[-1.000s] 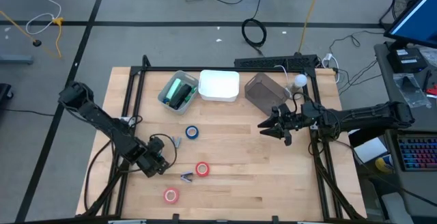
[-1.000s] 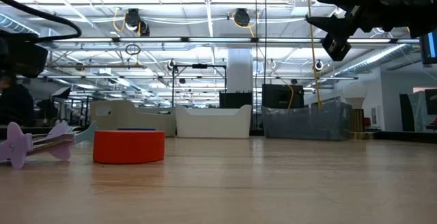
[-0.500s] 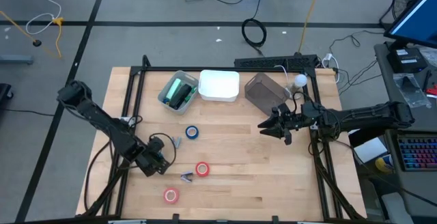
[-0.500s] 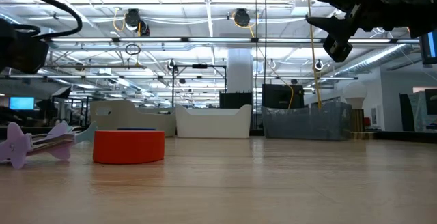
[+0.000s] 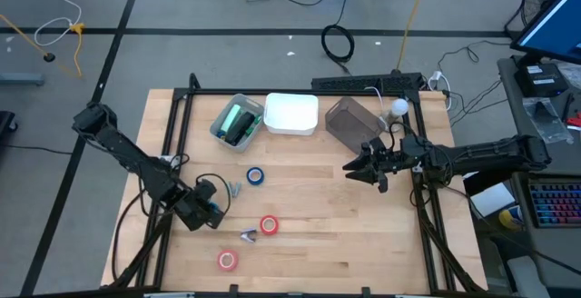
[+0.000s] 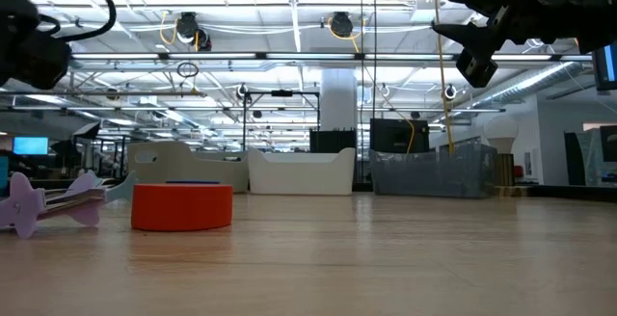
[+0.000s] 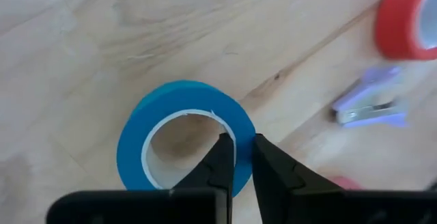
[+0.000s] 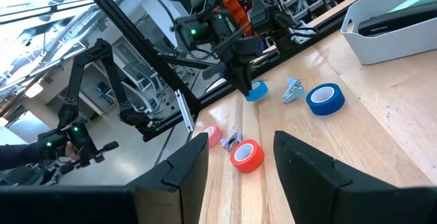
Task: Pick and place Stapler, Stapler remover, tape
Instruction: Put the blue tape into the black bin
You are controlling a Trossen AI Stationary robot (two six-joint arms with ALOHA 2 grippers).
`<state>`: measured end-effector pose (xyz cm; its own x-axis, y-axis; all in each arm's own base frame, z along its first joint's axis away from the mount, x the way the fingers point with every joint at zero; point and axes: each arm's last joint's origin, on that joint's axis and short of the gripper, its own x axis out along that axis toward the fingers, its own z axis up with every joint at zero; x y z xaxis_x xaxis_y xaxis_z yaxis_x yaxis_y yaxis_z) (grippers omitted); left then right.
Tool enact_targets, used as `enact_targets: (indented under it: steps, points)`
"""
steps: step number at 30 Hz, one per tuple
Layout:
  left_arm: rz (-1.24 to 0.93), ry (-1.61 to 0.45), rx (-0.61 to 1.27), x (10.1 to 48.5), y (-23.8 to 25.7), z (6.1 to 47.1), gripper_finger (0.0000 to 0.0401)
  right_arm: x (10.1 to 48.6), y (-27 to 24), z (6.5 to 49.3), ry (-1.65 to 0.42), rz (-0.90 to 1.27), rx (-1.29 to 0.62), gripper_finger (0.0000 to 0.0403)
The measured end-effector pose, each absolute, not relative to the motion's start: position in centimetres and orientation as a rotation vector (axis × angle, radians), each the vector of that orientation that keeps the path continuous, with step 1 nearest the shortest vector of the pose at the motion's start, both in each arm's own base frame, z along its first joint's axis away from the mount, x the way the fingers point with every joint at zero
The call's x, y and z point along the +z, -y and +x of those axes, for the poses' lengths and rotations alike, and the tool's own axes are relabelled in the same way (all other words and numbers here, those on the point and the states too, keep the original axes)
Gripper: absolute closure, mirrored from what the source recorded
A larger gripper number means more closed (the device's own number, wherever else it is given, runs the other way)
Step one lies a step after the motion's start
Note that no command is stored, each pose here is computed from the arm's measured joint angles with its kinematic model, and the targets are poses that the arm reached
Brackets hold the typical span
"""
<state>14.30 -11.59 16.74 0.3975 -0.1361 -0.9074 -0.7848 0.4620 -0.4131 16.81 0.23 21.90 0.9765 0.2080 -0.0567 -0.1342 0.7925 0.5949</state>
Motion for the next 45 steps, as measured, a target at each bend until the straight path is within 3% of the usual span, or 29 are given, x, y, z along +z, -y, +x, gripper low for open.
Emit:
enact_targets:
  steps: [4,8,13,19,26,36,45]
  points:
    - [-1.105,-1.012,0.464,18.5,11.1,14.7,0.0377,21.9,-0.2,16.8,-0.115,0.621,0.178,0.0243]
    - [-1.152,-0.731,0.358,21.6,10.5,15.7,0.0381,22.0,0.0,16.9,-0.09,0.619,0.117,0.0243]
    - [-1.088,-0.346,0.284,25.4,9.3,17.0,0.0372,22.0,0.1,16.9,-0.07,0.613,0.062,0.0243]
    - [-1.005,-0.081,0.187,28.1,8.0,19.0,0.037,22.8,0.2,17.0,0.026,0.583,0.063,0.0243]
    - [-0.997,0.087,0.037,29.5,6.5,21.8,0.0374,24.2,-0.6,18.3,0.184,0.331,0.103,0.0243]
    - [-1.119,0.178,-0.142,28.7,4.7,25.4,0.0373,27.4,-1.5,24.6,0.087,0.043,0.111,0.0238]
    - [-1.17,0.195,-0.184,28.2,4.3,26.2,0.0371,28.4,-1.6,27.4,0.067,-0.042,0.1,0.02]
